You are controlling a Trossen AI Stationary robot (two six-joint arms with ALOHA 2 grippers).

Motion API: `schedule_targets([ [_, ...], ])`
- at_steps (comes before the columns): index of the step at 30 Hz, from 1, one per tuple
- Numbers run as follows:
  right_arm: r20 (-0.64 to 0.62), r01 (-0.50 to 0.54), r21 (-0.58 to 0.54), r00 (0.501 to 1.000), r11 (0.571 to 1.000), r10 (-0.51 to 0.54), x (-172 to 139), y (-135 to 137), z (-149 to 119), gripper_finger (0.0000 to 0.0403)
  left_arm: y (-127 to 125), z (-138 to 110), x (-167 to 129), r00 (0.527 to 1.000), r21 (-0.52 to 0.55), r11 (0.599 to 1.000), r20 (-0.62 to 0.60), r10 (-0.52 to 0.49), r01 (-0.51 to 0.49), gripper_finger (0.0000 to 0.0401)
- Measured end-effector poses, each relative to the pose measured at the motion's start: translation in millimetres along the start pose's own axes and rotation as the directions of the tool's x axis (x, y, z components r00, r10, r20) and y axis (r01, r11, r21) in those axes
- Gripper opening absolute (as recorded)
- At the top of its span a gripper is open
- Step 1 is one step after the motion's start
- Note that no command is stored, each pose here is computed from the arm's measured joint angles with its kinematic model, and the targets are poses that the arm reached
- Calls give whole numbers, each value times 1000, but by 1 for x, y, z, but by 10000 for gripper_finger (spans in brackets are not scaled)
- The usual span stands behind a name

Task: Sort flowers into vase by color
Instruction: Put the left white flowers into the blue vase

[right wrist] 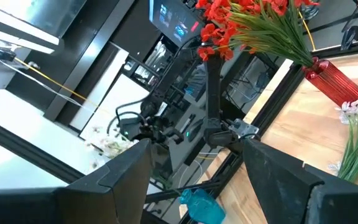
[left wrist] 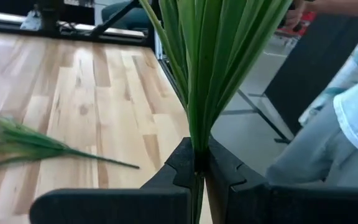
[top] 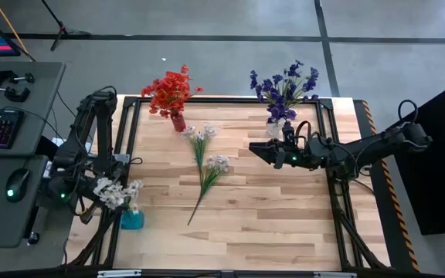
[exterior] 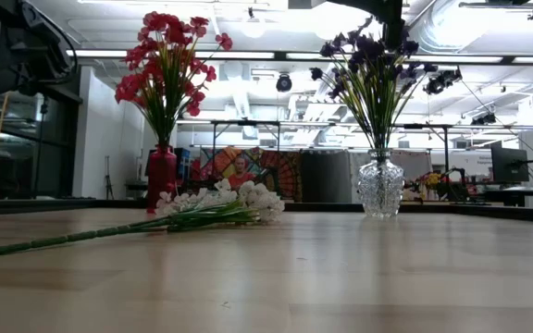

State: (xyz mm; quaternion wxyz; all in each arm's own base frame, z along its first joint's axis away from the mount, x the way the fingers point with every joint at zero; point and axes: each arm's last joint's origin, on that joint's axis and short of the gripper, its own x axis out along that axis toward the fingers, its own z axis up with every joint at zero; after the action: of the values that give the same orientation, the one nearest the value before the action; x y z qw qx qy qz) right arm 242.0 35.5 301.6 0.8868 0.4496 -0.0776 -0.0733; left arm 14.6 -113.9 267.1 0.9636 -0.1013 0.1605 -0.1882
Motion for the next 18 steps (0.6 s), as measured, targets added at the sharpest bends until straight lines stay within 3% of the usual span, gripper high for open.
schedule_targets([
  [8,18,14,-6,1000,1000,-14,0,0,1,243,1,-30,9,997,-84,996,70,29,-23,0],
  [18,18,15,-8,1000,1000,-14,0,0,1,243,4,-40,11,998,-97,995,61,34,-28,26],
])
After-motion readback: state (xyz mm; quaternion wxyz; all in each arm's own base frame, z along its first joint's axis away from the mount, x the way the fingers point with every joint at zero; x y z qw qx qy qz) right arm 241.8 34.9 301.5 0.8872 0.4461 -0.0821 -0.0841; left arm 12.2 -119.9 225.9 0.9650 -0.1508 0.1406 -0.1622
